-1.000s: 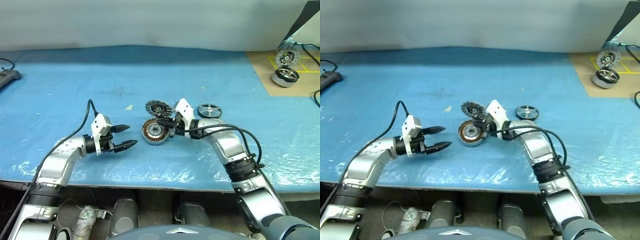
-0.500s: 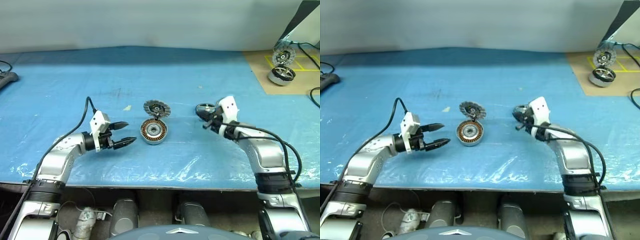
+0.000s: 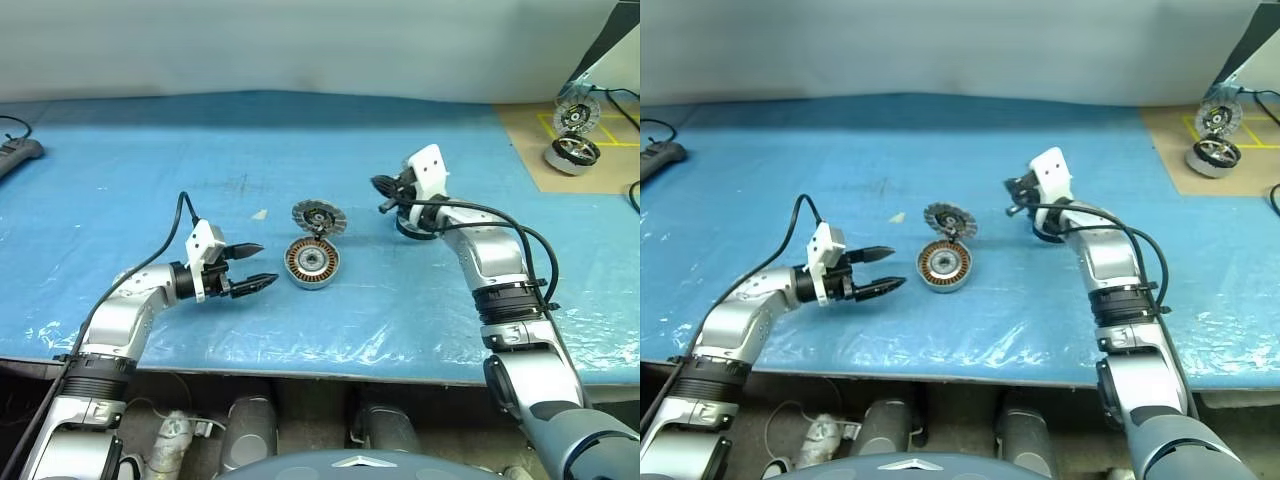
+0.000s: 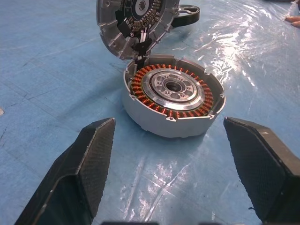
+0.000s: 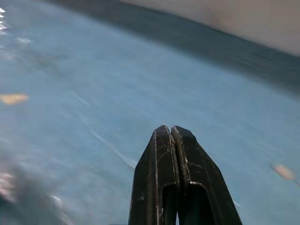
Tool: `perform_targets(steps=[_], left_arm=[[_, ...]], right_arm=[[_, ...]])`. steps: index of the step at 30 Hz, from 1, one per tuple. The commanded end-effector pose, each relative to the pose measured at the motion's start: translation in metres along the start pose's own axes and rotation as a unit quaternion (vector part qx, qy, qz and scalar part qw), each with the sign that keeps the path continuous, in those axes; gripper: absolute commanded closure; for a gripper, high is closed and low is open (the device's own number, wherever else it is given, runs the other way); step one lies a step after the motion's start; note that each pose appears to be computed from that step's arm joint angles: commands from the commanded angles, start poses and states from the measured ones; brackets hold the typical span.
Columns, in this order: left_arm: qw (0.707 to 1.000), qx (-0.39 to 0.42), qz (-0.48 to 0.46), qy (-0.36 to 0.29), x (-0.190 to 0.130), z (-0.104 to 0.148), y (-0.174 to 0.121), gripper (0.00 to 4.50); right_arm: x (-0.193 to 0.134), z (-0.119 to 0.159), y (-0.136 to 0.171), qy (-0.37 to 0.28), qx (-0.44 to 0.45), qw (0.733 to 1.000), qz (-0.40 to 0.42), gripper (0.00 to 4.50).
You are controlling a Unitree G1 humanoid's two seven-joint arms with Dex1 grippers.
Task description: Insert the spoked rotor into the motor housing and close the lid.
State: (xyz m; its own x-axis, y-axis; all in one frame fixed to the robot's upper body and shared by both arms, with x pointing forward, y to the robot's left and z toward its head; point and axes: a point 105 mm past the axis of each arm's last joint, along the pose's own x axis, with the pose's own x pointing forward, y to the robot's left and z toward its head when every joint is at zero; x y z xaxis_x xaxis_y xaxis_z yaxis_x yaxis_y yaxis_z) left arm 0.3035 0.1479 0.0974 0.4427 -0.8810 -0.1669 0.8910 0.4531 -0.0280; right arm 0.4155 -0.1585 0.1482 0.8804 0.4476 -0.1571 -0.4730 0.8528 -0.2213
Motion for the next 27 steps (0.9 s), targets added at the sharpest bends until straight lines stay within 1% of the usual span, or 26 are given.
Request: perform_targets(steps=[1, 3, 6, 8, 10, 12, 14, 20, 23, 27], left_arm=[[1.000, 0.015, 0.003, -0.012, -0.005, 0.012, -0.001, 0.49], [1.000, 0.014, 0.003, -0.012, -0.006, 0.012, -0.001, 0.49], [1.000, 0.012, -0.002, -0.009, -0.006, 0.011, -0.002, 0.49], [1.000, 0.012, -0.007, -0.007, -0.005, 0.010, -0.005, 0.49], [1.000, 0.013, -0.010, -0.007, -0.004, 0.009, -0.006, 0.49], [1.000, 0.012, -0.011, -0.007, -0.003, 0.009, -0.006, 0.49], [1.000, 0.010, -0.012, -0.008, -0.001, 0.008, -0.006, 0.49], [1.000, 0.009, -0.015, -0.011, 0.002, 0.008, -0.008, 0.49], [1.000, 0.010, -0.011, -0.015, 0.003, 0.007, -0.009, 0.49], [1.000, 0.012, -0.010, -0.016, 0.004, 0.006, -0.010, 0.49]], right_arm=[[-0.016, 0.004, -0.022, -0.006, -0.031, 0.999, -0.013, 4.10], [-0.025, 0.003, -0.020, 0.000, -0.040, 0.999, 0.014, 3.55], [-0.040, 0.000, -0.008, 0.024, -0.065, 0.995, 0.076, 2.51], [-0.047, -0.004, -0.014, 0.050, -0.095, 0.991, 0.081, 1.82], [-0.050, -0.007, -0.022, 0.069, -0.113, 0.988, 0.075, 1.82], [-0.052, -0.014, -0.026, 0.092, -0.162, 0.979, 0.079, 1.82], [-0.048, -0.020, -0.021, 0.105, -0.187, 0.972, 0.094, 1.82], [-0.039, -0.027, -0.029, 0.146, -0.206, 0.964, 0.082, 1.82], [-0.039, -0.036, -0.035, 0.172, -0.213, 0.959, 0.076, 1.82], [-0.046, -0.047, -0.034, 0.200, -0.218, 0.951, 0.095, 1.82]])
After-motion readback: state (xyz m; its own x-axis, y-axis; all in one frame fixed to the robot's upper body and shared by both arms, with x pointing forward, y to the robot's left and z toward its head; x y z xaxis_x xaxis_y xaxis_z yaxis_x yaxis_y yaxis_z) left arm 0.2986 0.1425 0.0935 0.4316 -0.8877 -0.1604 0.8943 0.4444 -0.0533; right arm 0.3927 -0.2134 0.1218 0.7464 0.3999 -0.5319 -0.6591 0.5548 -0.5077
